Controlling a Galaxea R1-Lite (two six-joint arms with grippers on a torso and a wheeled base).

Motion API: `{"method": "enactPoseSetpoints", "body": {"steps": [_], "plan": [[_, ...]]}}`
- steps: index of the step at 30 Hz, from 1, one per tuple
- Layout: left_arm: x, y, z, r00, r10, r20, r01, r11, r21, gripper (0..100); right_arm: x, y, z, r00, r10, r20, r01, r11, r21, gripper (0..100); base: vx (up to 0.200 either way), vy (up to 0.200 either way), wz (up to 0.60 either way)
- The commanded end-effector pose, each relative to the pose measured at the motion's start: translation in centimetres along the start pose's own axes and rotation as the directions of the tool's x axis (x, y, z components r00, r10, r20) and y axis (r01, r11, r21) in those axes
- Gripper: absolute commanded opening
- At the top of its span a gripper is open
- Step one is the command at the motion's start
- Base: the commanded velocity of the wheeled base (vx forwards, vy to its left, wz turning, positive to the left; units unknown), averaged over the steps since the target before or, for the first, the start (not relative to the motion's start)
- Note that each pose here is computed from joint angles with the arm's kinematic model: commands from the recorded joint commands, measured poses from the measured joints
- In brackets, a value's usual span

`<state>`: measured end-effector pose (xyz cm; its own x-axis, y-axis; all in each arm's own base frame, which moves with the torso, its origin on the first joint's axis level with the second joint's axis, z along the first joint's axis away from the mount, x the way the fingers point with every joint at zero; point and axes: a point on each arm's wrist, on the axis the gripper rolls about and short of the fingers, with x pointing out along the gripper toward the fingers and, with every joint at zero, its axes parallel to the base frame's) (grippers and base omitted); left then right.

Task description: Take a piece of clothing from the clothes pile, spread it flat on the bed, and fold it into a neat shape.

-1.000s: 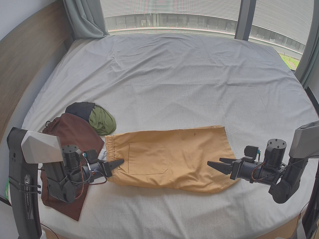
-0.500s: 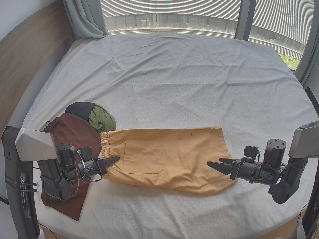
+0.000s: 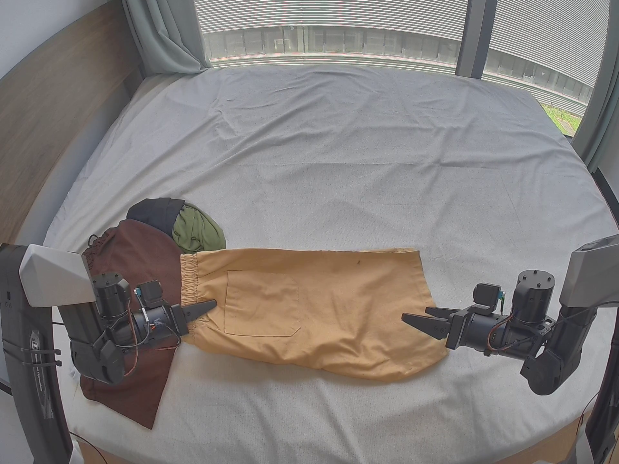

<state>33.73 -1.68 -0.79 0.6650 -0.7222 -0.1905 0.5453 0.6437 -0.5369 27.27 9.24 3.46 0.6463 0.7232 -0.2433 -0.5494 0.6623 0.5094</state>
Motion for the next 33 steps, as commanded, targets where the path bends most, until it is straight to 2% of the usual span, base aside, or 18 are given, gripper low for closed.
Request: {"method": "enactPoseSetpoints", "body": {"steps": [1,6,12,22,33], "plan": [[-0.8,-0.1,0.8,1.0,0.005,0.022,-0.006,1.0,0.011,0,0.0,-0.1,-0.1,1.0,-0.001,-0.004,0.001,1.0,0.002,100,0.0,0.0,0.0],[-2.0,-0.4,1.2,1.0,-0.013,0.021,0.013,1.0,0.008,0,0.1,0.0,-0.1,1.0,0.0,-0.005,0.0,1.0,0.002,100,0.0,0.0,0.0],[-3.9,-0.4,1.4,0.997,-0.077,-0.002,0.077,0.997,-0.009,0,0.0,0.0,-0.2,1.0,-0.001,-0.007,0.001,1.0,0.004,100,0.0,0.0,0.0],[-4.7,0.2,1.8,0.998,-0.056,0.017,0.056,0.998,-0.011,0,0.0,0.0,-0.2,1.0,-0.001,-0.007,0.001,1.0,0.002,100,0.0,0.0,0.0],[-5.7,1.1,1.6,0.993,-0.116,-0.002,0.116,0.993,-0.007,0,0.1,-0.1,-0.3,1.0,-0.001,-0.013,0.001,1.0,0.005,100,0.0,0.0,0.0]]}}
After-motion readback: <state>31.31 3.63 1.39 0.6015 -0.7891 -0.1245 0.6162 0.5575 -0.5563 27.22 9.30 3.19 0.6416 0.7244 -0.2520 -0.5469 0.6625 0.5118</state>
